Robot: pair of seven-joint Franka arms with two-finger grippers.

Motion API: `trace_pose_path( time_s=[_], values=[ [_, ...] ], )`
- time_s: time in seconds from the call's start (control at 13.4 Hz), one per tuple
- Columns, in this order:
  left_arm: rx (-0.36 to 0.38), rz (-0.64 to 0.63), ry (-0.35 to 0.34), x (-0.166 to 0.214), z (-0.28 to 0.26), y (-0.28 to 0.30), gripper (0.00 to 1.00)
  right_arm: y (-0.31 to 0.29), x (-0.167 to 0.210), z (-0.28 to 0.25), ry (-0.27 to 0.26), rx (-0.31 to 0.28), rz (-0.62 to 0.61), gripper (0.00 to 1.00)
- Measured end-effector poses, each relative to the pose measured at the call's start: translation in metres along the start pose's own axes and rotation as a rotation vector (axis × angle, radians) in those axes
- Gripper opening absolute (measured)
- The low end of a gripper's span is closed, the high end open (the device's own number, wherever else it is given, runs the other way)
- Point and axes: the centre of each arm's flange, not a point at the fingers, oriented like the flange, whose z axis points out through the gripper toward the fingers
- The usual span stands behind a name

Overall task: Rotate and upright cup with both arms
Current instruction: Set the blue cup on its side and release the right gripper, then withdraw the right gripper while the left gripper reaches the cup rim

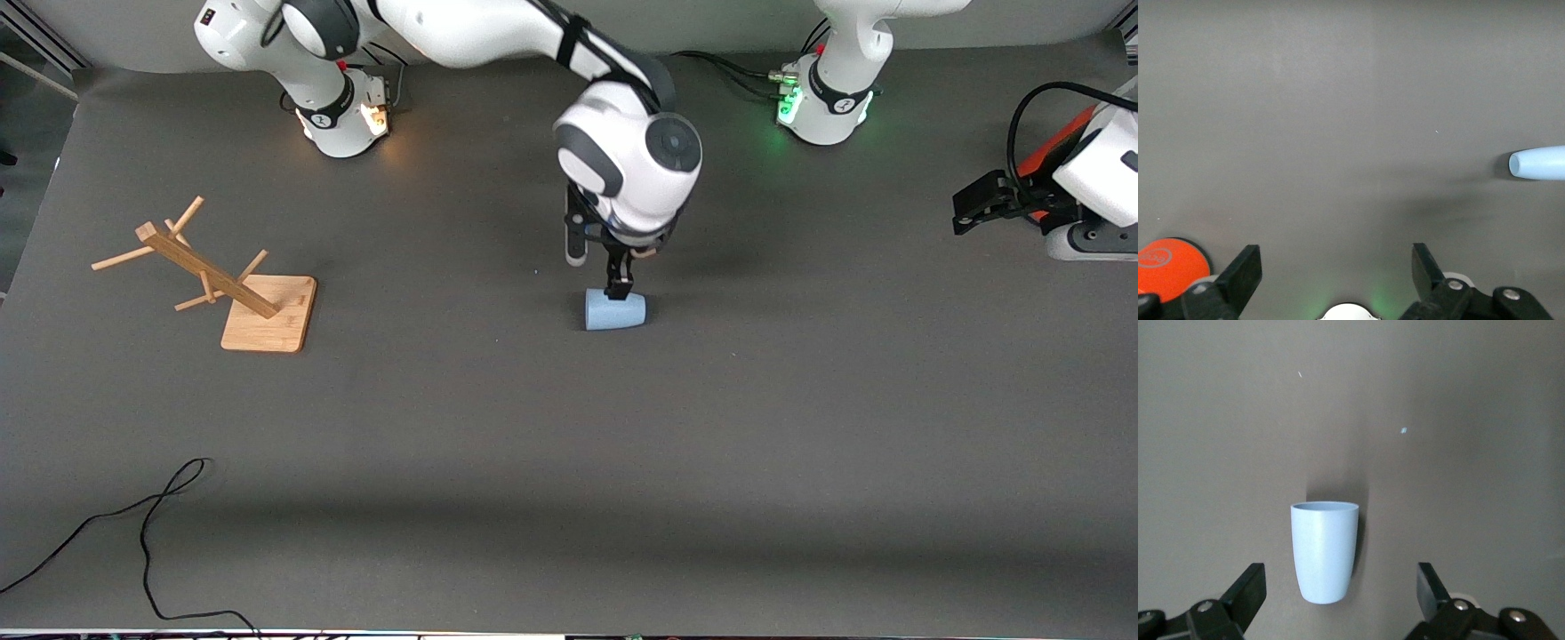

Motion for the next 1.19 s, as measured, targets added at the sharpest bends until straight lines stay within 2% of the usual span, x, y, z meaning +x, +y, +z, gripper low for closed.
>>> trace_pose_path(
  time_s=[0.22, 0.52, 0.74, 0.89, 1.19],
  values=[
    [-0.005, 0.000, 0.000, 0.000, 0.000, 0.000, 1.00, -0.011, 0.072, -0.073, 0.033, -0.027, -0.176, 1.00],
    [-0.012, -0.006, 0.001, -0.002, -0.001, 0.015, 1.00, -0.053, 0.217, -0.139, 0.031, -0.022, -0.432, 1.00],
    [-0.011, -0.025, 0.009, -0.008, -0.002, 0.069, 1.00, -0.072, 0.342, -0.159, -0.014, -0.033, -0.619, 1.00],
    [-0.015, -0.038, 0.025, -0.008, 0.004, 0.113, 1.00, -0.077, 0.413, -0.162, -0.053, -0.029, -0.727, 1.00],
    [-0.067, -0.109, 0.037, 0.009, 0.043, 0.213, 1.00, -0.090, 0.540, -0.143, -0.130, 0.039, -0.897, 1.00]
  ],
)
